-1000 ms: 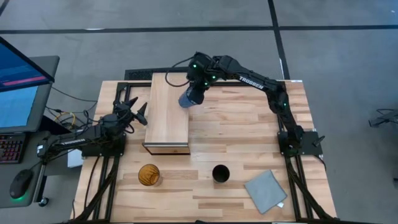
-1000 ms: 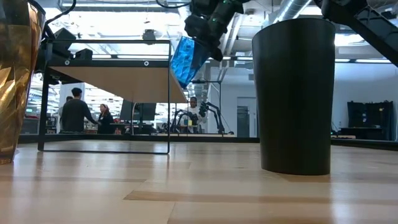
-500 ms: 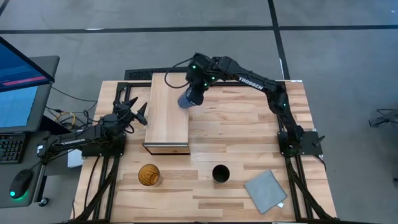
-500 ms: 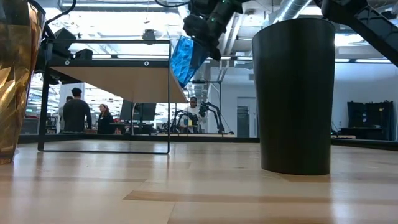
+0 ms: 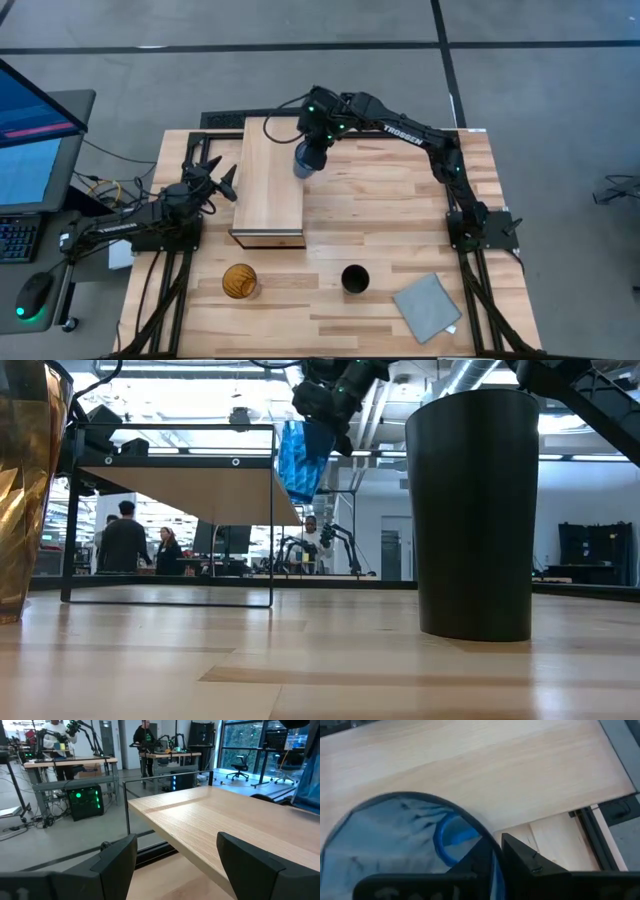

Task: Stack small to large cups/mugs on shelf
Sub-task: Put the blue cup on the shelf

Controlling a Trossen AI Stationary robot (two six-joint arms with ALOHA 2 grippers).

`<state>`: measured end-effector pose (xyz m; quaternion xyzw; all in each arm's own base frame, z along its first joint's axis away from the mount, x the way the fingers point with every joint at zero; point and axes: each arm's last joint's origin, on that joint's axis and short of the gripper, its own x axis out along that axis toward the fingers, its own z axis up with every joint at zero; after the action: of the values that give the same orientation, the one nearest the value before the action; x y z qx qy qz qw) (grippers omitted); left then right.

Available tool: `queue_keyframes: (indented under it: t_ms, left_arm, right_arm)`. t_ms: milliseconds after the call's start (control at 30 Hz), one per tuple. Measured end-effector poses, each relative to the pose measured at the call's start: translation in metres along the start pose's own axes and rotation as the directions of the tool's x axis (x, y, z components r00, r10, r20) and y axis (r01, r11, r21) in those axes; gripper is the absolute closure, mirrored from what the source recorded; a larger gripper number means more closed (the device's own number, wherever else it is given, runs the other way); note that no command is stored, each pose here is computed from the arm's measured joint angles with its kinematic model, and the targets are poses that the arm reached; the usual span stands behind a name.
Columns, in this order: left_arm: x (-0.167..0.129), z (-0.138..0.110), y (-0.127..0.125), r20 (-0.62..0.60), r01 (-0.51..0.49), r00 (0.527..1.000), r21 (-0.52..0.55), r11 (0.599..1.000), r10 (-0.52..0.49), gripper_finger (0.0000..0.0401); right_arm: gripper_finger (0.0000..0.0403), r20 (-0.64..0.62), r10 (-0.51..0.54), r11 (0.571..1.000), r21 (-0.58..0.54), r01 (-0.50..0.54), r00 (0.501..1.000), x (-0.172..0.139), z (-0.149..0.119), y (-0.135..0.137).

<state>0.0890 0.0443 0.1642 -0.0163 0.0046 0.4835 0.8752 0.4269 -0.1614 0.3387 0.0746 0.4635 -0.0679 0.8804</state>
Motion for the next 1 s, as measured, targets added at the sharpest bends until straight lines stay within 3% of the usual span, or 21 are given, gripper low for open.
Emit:
queue_keyframes:
  t_ms: [433, 1000]
  left_arm:
    - [0.000, 0.000, 0.000, 0.000, 0.000, 1.000, 0.005, 1.000, 0.000, 0.0136]
    - [0.000, 0.000, 0.000, 0.000, 0.000, 1.000, 0.008, 1.000, 0.000, 0.0136]
  right_arm:
    - [0.0286, 0.099, -0.005, 1.000, -0.020, 0.007, 0.995, 0.000, 0.010, 0.002]
    - [0.0262, 0.147, -0.009, 1.000, -0.027, 0.013, 0.989, -0.001, 0.015, 0.001]
